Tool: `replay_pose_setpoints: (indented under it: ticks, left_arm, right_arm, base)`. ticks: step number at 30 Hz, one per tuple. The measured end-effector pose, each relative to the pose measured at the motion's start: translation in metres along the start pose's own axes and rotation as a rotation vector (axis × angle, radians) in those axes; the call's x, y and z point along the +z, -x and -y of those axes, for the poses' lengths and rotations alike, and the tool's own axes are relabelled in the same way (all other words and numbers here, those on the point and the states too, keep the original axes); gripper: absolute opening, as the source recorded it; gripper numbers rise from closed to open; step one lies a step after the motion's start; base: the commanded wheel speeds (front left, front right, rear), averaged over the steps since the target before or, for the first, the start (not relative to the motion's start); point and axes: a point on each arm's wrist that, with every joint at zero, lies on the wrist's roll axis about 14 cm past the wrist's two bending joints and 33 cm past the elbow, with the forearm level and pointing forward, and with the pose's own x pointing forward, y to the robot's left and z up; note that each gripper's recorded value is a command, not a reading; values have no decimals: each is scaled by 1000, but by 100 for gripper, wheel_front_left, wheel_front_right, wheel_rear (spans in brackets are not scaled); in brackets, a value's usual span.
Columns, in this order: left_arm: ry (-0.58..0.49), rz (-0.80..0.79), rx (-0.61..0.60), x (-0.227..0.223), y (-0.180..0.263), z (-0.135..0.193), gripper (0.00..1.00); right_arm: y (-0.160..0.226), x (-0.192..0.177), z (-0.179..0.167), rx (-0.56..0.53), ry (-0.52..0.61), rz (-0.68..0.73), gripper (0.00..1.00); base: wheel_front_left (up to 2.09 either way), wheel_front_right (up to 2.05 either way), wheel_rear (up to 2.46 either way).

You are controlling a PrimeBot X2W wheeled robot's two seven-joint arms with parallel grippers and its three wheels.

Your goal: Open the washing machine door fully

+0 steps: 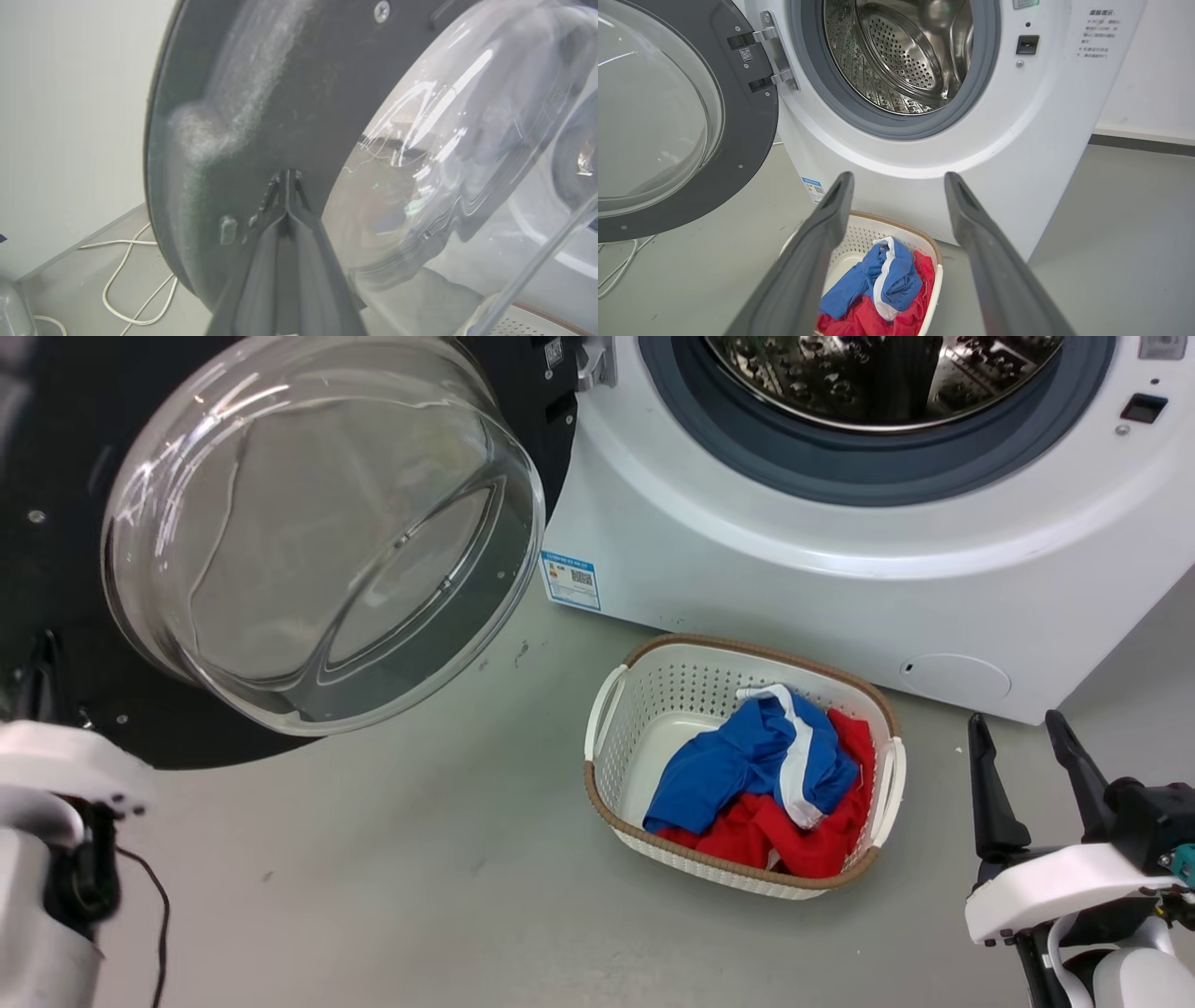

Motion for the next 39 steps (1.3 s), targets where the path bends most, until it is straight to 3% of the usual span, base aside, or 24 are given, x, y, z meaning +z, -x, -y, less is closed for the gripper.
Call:
replay_pose_setpoints:
  ticks: [12, 23, 24, 25, 26, 28, 39]
  left_arm:
    - [24, 39, -67, -15, 76, 28, 0]
    - [81, 56, -325, -12, 121, 125, 1]
    - [91, 56, -351, -11, 122, 135, 20]
    - [99, 58, -376, -11, 124, 144, 28]
    - [102, 58, -403, -11, 126, 154, 45]
    - [111, 61, -448, -9, 126, 169, 100]
    - [88, 101, -612, -4, 113, 239, 100]
  right_arm:
    - [32, 21, -4, -10, 4, 53, 100]
    - [59, 40, 7, -54, 48, 98, 100]
    - [62, 42, 10, -63, 52, 101, 100]
    - [64, 44, 12, -71, 55, 106, 100]
    - [67, 45, 15, -81, 57, 109, 100]
    - [72, 47, 19, -98, 58, 112, 100]
    - [109, 48, 54, -226, 63, 118, 100]
  base:
    - [0, 0, 0]
    - [0, 0, 0]
    - [0, 0, 0]
    - [0, 0, 0]
    - [0, 0, 0]
    - [0, 0, 0]
    - [0, 0, 0]
